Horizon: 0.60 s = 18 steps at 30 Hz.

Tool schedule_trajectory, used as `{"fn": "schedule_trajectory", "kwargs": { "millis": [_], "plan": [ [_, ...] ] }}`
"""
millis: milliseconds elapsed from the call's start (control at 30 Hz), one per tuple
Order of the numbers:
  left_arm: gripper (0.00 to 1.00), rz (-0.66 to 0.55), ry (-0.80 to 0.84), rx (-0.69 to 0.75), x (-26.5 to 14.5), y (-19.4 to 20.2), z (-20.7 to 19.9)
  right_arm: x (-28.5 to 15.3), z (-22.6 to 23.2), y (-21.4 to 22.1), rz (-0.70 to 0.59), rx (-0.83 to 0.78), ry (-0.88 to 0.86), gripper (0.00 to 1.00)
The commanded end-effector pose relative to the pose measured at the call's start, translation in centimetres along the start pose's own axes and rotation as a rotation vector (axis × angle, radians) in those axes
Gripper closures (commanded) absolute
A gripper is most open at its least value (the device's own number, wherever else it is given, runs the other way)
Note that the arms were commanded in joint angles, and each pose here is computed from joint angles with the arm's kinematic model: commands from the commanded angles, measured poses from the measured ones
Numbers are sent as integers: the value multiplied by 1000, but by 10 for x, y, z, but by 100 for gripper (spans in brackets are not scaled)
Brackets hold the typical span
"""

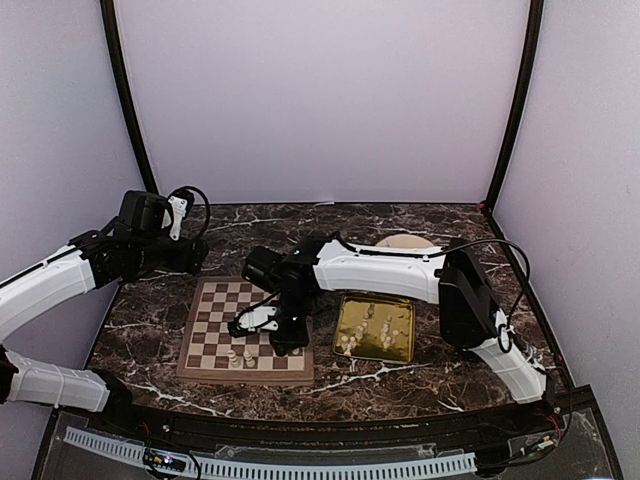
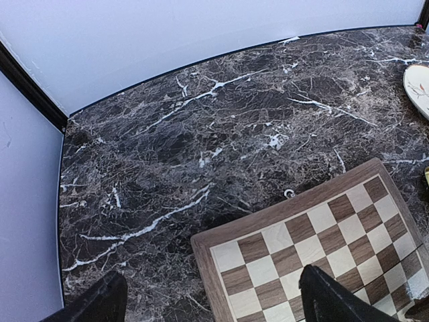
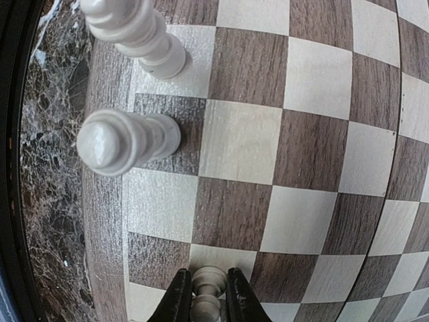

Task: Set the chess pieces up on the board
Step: Place the pawn at g2.

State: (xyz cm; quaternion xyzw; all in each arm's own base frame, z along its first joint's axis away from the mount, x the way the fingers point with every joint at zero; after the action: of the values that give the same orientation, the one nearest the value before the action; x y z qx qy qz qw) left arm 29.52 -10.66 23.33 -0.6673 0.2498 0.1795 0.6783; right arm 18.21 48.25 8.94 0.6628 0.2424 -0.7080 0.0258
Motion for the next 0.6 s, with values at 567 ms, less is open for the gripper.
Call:
{"fn": "schedule_trajectory", "kwargs": {
  "millis": [567],
  "plan": [
    [8,-4,7,1,0,1,2,7,-3,-5,19,-5,17,82]
  ]
}}
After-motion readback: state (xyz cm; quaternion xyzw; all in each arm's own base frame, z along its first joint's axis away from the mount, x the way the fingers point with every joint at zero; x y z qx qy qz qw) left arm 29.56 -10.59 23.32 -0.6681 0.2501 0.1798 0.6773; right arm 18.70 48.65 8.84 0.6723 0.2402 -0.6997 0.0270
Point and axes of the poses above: each gripper's point midway between its finger pads, its own x axis out along the fingers, its own z axis along the line the jaws close on, y = z × x, the point moved 4 cm from there along -x, back along the fingers, and after that the axes turned 12 degrees about -x, right-handed, at the moved point
